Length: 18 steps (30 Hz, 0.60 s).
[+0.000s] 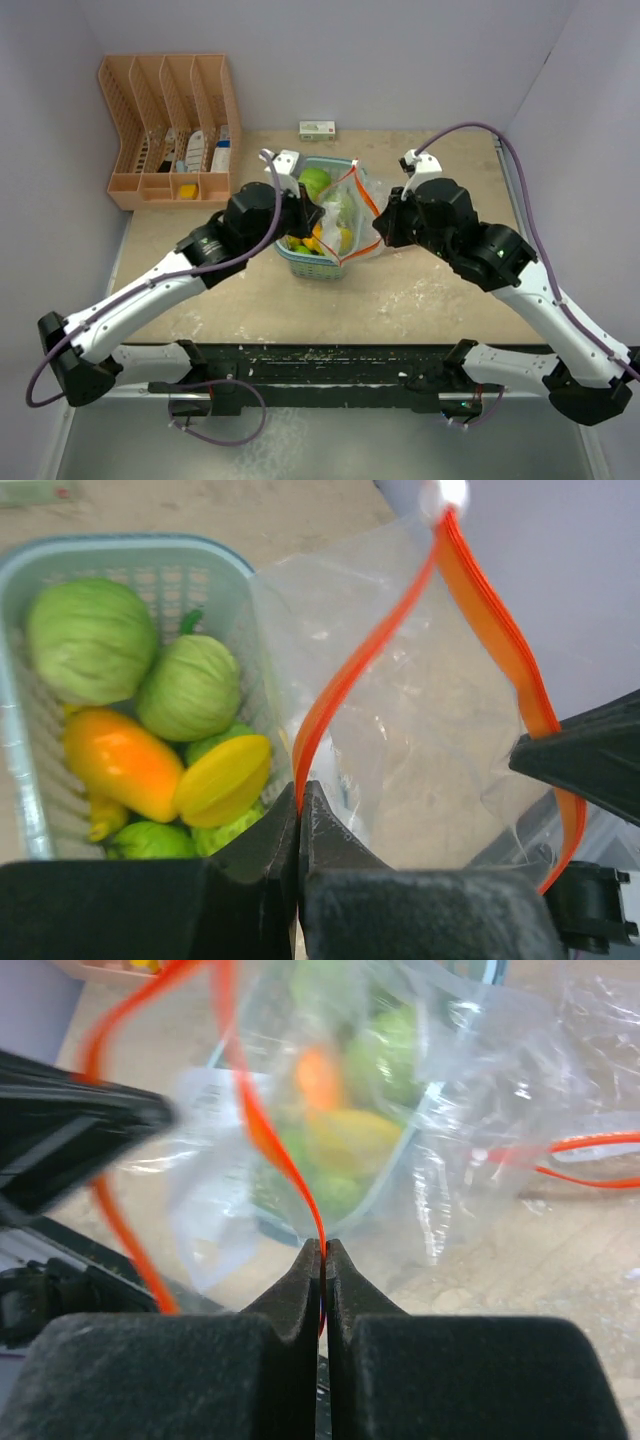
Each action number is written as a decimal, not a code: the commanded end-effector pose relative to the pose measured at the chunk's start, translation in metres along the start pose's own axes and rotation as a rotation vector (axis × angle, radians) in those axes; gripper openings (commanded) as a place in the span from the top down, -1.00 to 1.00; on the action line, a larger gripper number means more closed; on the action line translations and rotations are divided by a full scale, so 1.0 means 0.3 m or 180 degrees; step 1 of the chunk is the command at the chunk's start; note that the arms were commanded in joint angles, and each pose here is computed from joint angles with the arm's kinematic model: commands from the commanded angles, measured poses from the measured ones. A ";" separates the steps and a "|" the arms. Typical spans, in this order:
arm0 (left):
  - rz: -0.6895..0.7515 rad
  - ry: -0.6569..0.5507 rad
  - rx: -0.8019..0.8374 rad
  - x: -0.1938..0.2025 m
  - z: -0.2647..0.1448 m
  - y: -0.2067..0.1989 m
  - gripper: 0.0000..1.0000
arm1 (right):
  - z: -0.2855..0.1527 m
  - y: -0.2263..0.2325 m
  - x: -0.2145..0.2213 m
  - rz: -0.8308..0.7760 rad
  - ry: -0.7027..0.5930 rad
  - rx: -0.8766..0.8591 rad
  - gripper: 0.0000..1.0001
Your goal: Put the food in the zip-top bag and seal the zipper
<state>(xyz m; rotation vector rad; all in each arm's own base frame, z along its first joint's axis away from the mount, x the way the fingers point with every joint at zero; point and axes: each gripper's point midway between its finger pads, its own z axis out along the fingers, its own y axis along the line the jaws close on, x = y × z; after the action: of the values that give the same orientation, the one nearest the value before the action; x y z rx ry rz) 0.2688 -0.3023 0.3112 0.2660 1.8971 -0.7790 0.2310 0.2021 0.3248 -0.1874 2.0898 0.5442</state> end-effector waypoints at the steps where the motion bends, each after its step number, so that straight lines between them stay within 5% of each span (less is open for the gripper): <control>1: 0.0208 -0.0609 -0.0649 -0.246 -0.233 0.100 1.00 | -0.013 -0.051 -0.061 0.0009 -0.0119 0.0385 1.00; 8: 0.0260 -0.0758 -0.1236 -0.320 -0.497 0.225 1.00 | 0.045 -0.077 -0.103 0.0150 -0.0213 0.0728 1.00; 12: 0.0290 -0.0756 -0.1305 -0.352 -0.590 0.237 1.00 | 0.080 0.179 -0.168 0.0069 -0.0264 -0.0477 1.00; 15: 0.0346 -0.0717 -0.1438 -0.354 -0.643 0.265 1.00 | -0.025 0.459 -0.194 -0.0070 -0.0390 -0.2059 0.45; 18: 0.0401 -0.0667 -0.1686 -0.341 -0.697 0.316 1.00 | -0.132 0.554 -0.222 -0.0185 -0.0634 -0.2766 -0.18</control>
<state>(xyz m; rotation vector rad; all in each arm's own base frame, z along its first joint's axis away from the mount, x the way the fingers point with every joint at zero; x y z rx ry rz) 0.2210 -0.1335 0.4137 0.0331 1.7957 -0.3675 0.2343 0.3006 0.3725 -0.3659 1.9289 0.9909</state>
